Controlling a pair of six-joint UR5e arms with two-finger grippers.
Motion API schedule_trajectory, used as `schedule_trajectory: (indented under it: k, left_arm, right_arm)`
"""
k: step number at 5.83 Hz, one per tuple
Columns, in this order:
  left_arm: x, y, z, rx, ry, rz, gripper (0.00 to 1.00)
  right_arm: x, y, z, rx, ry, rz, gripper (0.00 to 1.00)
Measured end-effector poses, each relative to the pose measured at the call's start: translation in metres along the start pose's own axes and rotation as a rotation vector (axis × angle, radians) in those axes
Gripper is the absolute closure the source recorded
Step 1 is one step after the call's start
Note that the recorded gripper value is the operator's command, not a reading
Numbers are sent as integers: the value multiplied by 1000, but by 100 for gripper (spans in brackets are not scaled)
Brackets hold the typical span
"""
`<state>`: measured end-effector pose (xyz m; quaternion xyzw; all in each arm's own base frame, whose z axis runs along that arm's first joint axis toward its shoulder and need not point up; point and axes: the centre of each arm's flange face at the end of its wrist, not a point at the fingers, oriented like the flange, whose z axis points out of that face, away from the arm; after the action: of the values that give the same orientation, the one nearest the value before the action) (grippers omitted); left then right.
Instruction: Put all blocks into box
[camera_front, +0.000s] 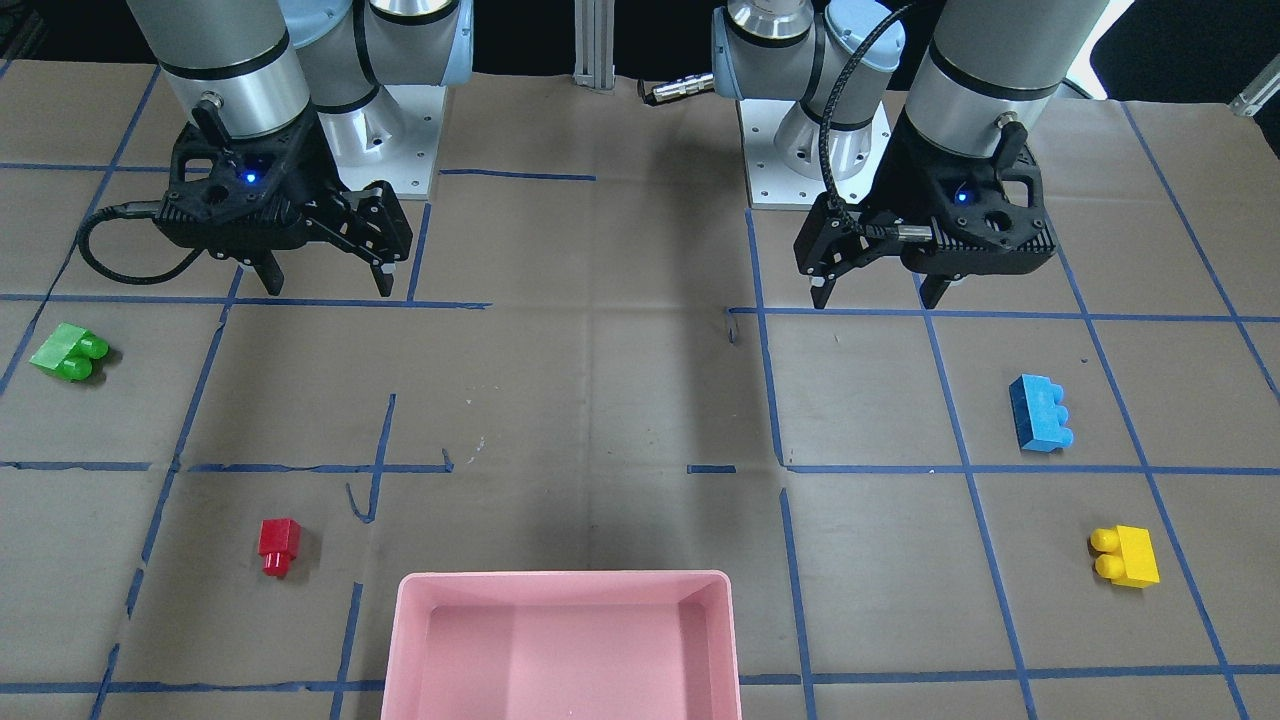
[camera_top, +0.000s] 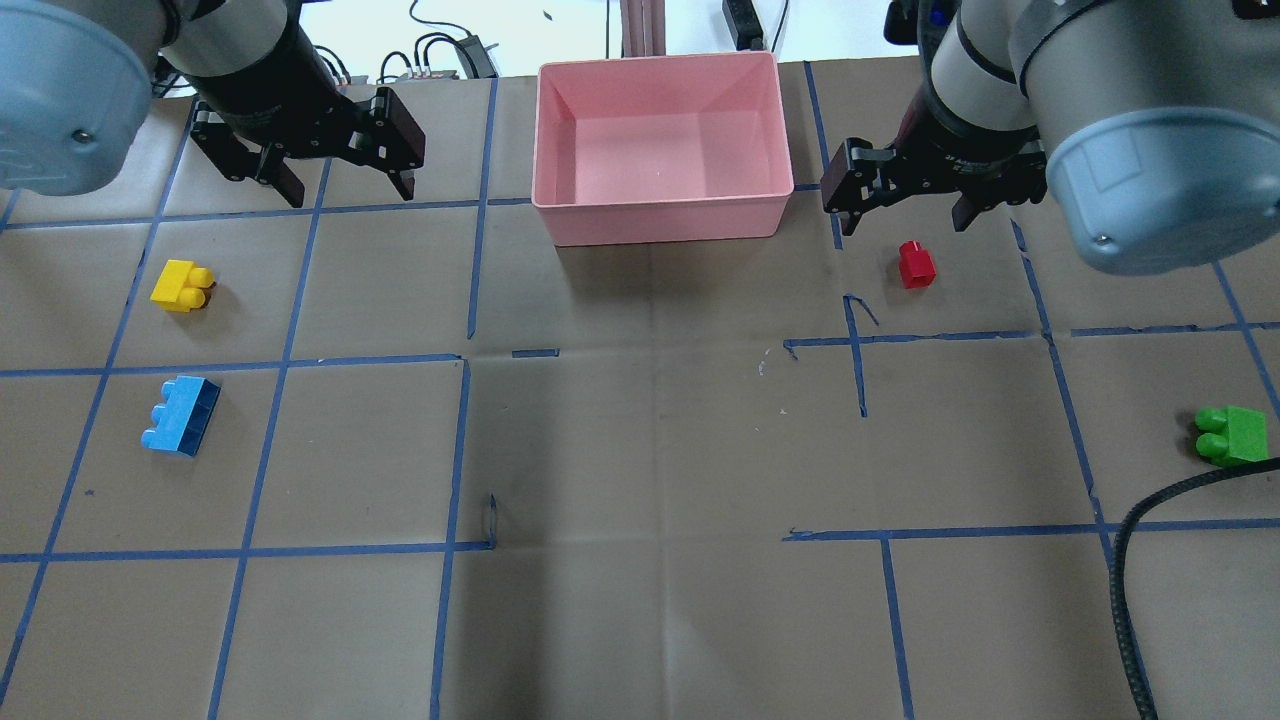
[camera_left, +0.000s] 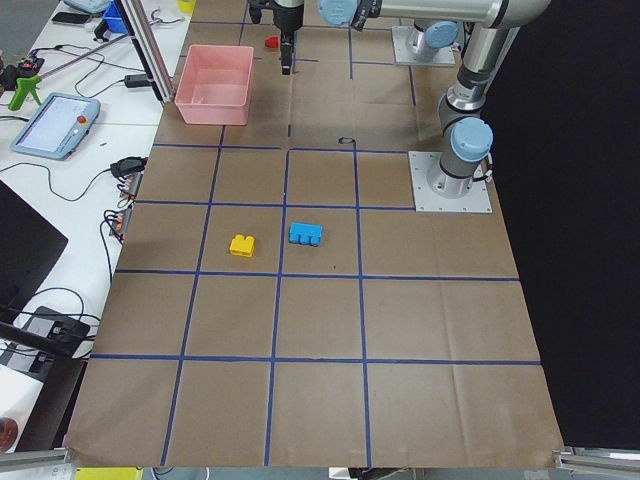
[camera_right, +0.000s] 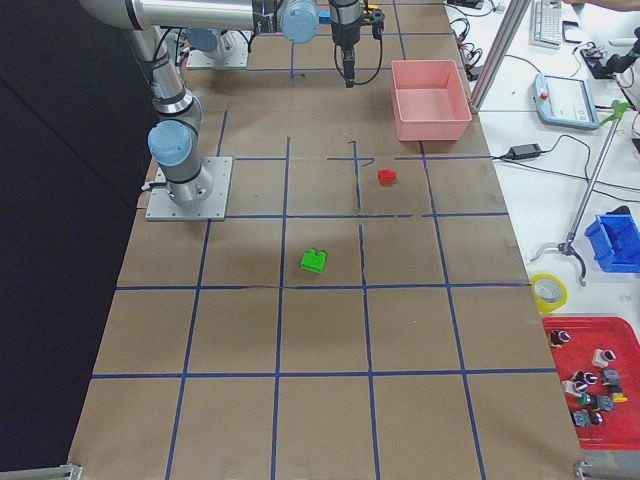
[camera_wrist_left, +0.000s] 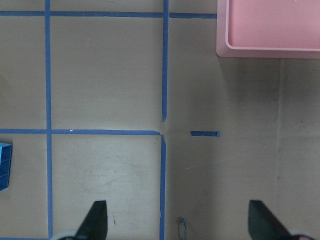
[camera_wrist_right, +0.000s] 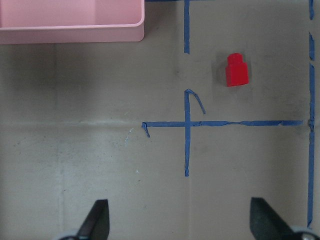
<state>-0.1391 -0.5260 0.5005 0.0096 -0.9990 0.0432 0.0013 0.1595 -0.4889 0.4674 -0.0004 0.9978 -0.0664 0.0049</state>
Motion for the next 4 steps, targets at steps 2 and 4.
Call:
schedule_trajectory:
  k: [2, 4]
  left_arm:
    - [0, 1, -1, 3, 0, 0, 0]
    - [0, -1, -1, 7, 3, 0, 0]
  right_arm:
    - [0, -5, 6, 1, -2, 4, 0]
    - [3, -11, 13, -4, 2, 4, 0]
